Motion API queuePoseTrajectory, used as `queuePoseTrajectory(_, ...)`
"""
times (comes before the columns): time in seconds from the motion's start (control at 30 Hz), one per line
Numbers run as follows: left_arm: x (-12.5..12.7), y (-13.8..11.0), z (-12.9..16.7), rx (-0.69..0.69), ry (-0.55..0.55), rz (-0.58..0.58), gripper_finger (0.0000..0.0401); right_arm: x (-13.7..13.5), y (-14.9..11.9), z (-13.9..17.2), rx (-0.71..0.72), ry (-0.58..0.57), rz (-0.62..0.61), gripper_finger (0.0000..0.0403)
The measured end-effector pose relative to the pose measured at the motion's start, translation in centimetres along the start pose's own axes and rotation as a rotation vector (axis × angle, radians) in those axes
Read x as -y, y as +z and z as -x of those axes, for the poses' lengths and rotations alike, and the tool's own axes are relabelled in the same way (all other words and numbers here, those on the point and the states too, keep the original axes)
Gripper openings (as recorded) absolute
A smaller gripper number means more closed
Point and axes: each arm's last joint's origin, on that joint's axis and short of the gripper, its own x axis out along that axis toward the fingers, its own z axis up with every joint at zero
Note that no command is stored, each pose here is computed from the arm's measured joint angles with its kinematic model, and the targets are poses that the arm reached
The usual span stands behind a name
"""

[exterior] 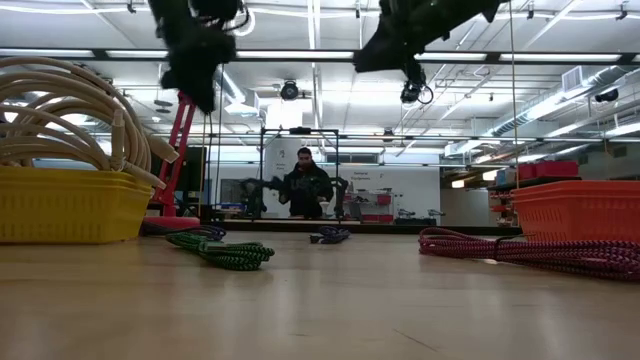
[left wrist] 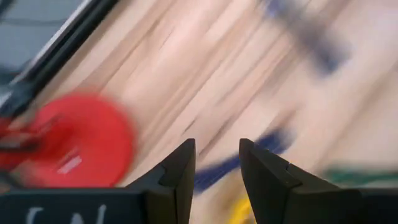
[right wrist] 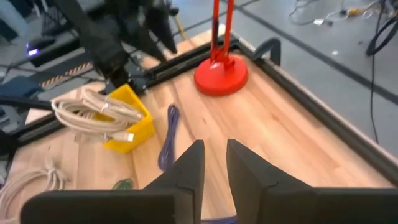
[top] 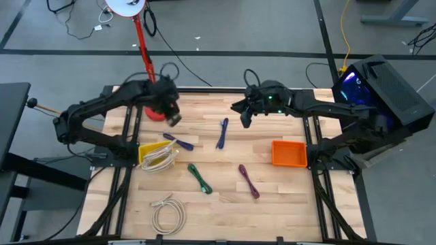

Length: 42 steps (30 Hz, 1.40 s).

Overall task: Pick & Place USB Port
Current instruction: Put the blue USB cable into the orange bin

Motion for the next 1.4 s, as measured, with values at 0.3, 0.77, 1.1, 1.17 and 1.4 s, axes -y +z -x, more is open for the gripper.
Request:
queuePoseTrajectory(0.3, 2.9, 2.7, -0.7, 0.119, -0.255, 0.161, 0.0131, 0.6, -0.2, -1.7, 0.003, 0.019, 0.009, 0.0071)
queuePoseTrajectory(0.77, 9.2, 5.0, -12.5, 0.004, -0.324, 0.236, 0.0131, 0.1, 3.3, 4.3, 0.270, 0.101, 0.031, 0.0071)
queuePoseTrajectory(1.1, 11.0, 3.9, -19.1, -0.115, -0.300, 0.285, 0.0131, -0.3, 3.4, 6.8, 0.287, 0.099, 0.052, 0.0071)
queuePoseTrajectory(1.17, 11.5, 3.9, -19.5, -0.101, -0.318, 0.301, 0.0131, -0.3, 3.4, 7.0, 0.290, 0.098, 0.060, 0.0071)
queuePoseTrajectory(1.4, 12.2, 4.0, -19.3, -0.050, -0.291, 0.338, 0.0131, -0.3, 3.4, 7.0, 0.288, 0.096, 0.068, 0.0071)
